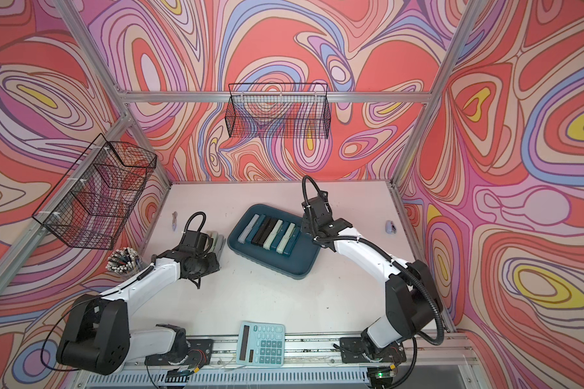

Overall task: Put the pruning pliers into the storage box
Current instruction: Adjust the pruning pliers in the storage box, then pick up the pruning pliers from the center of the board.

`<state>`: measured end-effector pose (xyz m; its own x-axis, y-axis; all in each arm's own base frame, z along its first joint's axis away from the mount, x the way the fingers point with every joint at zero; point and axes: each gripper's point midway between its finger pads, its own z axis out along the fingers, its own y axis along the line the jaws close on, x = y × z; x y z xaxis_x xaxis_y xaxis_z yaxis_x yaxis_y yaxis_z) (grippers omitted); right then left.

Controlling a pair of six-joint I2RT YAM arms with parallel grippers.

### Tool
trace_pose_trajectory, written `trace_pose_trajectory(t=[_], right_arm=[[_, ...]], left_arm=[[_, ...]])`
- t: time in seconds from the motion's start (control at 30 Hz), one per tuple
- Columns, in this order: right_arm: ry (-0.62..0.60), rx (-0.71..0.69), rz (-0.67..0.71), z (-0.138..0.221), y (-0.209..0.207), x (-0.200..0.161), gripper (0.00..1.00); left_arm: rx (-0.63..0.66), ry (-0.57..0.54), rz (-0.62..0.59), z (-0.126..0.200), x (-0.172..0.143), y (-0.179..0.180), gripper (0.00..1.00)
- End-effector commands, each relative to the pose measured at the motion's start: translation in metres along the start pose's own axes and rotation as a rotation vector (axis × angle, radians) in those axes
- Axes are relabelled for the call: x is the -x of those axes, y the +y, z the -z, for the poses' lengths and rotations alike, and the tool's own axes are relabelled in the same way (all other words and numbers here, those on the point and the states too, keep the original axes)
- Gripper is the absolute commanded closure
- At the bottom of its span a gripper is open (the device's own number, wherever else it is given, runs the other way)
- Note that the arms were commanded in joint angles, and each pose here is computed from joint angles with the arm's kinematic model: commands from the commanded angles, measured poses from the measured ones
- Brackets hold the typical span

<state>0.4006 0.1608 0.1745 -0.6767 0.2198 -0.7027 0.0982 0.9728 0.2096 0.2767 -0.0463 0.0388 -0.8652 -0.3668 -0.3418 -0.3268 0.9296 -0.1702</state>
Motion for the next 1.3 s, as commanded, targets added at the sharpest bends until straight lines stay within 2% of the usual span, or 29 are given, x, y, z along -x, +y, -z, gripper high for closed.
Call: trace_pose_trajectory(t=[0.0, 0.3, 0.77, 0.87, 1.13, 1.27], right_arm=[[0.032, -0.053, -0.028, -0.002, -0.027, -0.01, 0.6], [0.114, -0.096, -0.106, -0.014, -0.063, -0.044, 0.56], [0.202, -0.037, -0.169, -0.042, -0.054, -0.073, 0.55], [0.21, -0.032, -0.174, -0.048, -0.053, -0.078, 0.59], [0.214, -0.056, -0.174, -0.054, -0.059, -0.082, 0.8], [0.215, -0.069, -0.178, -0.054, -0.067, -0.082, 0.85]], left_arm=[[0.001, 0.001, -0.009, -0.006, 0.006, -0.002, 0.45], [-0.005, 0.001, -0.031, -0.013, 0.016, -0.009, 0.52], [-0.014, 0.02, -0.036, -0.024, 0.018, -0.014, 0.63], [-0.009, 0.024, -0.04, -0.024, 0.018, -0.014, 0.68], [-0.01, 0.023, -0.047, -0.022, 0.021, -0.016, 0.77], [-0.008, 0.022, -0.053, -0.02, 0.021, -0.016, 0.8]])
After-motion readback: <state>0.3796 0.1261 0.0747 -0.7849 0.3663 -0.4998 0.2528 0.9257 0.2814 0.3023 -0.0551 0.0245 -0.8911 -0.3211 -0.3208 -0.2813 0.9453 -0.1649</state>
